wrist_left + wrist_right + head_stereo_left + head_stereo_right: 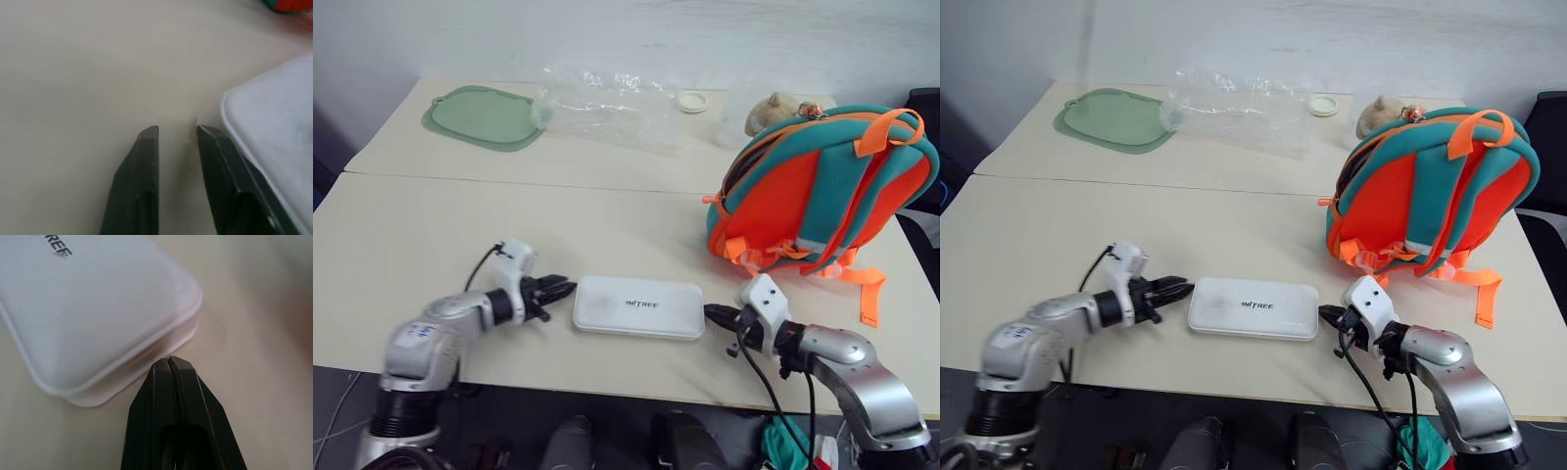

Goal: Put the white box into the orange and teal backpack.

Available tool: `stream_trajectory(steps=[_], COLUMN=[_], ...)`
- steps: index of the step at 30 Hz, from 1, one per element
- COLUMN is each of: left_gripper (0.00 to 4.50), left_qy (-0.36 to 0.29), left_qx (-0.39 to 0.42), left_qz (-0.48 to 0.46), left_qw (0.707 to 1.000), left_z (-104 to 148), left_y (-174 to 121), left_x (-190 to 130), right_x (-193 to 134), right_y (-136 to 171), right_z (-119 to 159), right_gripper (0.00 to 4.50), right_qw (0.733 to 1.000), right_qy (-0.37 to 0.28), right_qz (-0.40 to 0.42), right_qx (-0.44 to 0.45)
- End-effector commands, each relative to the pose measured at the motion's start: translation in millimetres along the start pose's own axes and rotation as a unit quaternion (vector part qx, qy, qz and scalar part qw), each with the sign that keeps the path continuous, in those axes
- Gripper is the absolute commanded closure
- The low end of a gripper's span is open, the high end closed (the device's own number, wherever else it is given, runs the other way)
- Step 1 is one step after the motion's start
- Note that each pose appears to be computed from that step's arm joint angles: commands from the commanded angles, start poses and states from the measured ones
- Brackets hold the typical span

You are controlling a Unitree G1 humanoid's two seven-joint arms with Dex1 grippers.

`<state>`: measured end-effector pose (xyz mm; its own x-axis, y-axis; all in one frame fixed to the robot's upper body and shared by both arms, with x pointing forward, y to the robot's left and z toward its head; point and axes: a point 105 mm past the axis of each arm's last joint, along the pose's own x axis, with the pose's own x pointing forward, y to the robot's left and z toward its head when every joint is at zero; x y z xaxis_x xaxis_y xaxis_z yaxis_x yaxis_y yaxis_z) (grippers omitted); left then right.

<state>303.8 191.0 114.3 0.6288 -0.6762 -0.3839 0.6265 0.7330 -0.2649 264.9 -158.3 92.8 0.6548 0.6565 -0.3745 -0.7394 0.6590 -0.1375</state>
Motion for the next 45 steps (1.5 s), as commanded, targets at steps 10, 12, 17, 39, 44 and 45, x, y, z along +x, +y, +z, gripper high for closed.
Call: stream_trajectory(steps=[10,12,17,39,44,45], left_gripper=[0.02,0.02,0.02,2.46,3.27,3.28], left_qy=[0.179,0.2,0.215,0.223,0.121,0.094], left_qx=[-0.289,-0.302,-0.339,-0.406,-0.365,-0.349], left_qz=[-0.109,-0.107,-0.147,-0.185,-0.228,-0.231], left_qw=[0.934,0.926,0.904,0.867,0.894,0.903], left_z=[-5,-12,-14,-25,8,15], left_y=[-9,-10,-28,-53,-56,-56], left_x=[-15,-2,31,41,31,27], right_x=[-5,-4,2,18,-14,-24], right_y=[7,9,14,17,6,4], right_z=[16,16,17,21,30,31], right_gripper=[4.5,4.5,4.5,4.5,4.5,4.5], right_qw=[0.998,0.998,0.997,0.997,0.995,0.994], right_qy=[-0.027,-0.028,-0.034,-0.051,-0.097,-0.11], right_qz=[0.038,0.045,0.056,0.044,0.013,0.009], right_qx=[-0.045,-0.045,-0.051,-0.044,-0.023,-0.011])
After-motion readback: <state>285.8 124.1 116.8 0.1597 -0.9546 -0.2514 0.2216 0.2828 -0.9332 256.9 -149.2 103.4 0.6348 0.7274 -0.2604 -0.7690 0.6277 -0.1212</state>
